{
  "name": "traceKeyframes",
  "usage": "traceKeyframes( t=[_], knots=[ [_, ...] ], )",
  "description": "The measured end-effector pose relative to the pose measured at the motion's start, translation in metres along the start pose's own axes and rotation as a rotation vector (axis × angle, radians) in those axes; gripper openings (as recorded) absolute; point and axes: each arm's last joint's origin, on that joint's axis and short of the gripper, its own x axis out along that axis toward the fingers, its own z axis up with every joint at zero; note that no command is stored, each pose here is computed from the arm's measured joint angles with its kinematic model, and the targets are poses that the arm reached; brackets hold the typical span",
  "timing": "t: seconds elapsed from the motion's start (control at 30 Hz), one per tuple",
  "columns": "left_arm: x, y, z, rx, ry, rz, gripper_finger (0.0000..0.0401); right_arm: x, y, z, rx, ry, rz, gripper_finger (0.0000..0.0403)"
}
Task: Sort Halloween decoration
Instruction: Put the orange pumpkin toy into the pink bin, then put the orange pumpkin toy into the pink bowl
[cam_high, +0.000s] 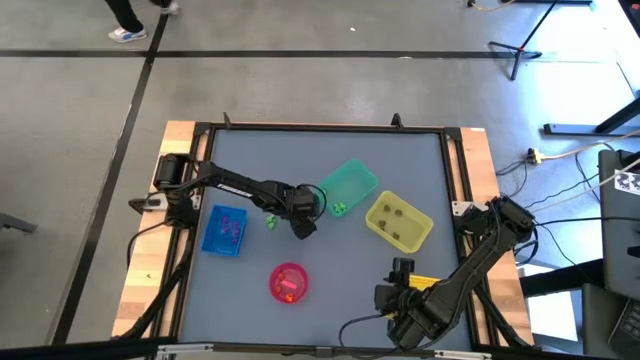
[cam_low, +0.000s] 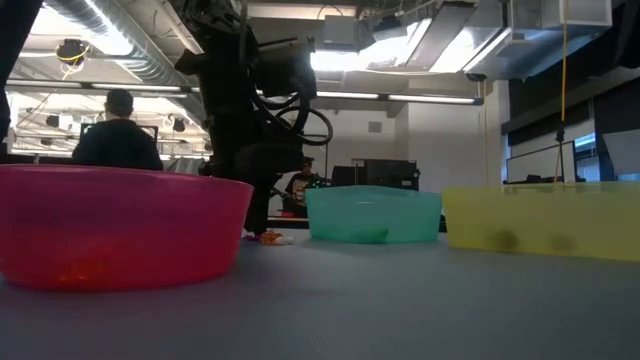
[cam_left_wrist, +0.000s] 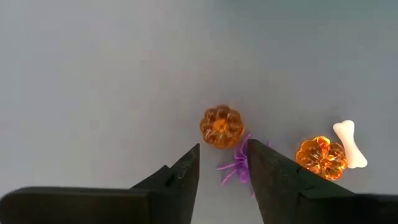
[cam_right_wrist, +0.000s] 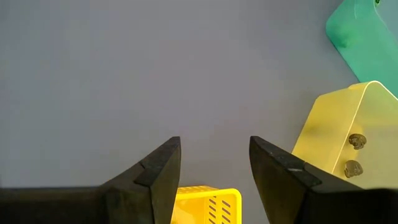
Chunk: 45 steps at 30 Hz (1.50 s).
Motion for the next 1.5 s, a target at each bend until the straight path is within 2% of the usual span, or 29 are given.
traceKeyframes(
  t=[0.27, 0.47, 0.67, 0.87, 1.23, 1.5],
  knots=[
    [0.0000, 0.0000, 0.0000, 0.034, 0.000, 0.000, 0.0100, 0.0000, 0.0000, 0.0000, 0.000, 0.000, 0.000, 0.0189],
    [0.0000, -0.0001, 0.0001, 0.083, -0.001, -0.002, 0.0099, 0.0000, 0.0000, 0.0000, 0.000, 0.000, 0.000, 0.0189],
    [-0.0001, -0.0018, -0.0008, 0.132, 0.031, -0.058, 0.0099, 0.0000, 0.0001, -0.0001, 0.000, 0.000, 0.000, 0.0189],
    [-0.0001, -0.0019, -0.0009, 0.139, 0.034, -0.063, 0.0099, 0.0000, 0.0000, 0.0000, 0.000, 0.000, 0.000, 0.0189],
    [-0.0004, -0.0013, -0.0005, 0.139, 0.023, -0.044, 0.0159, 0.0000, 0.0000, 0.0000, 0.000, 0.000, 0.000, 0.0189],
    [-0.0025, -0.0013, 0.0005, 0.111, 0.013, -0.050, 0.0172, 0.0000, 0.0000, 0.0000, 0.000, 0.000, 0.000, 0.0189]
  ],
)
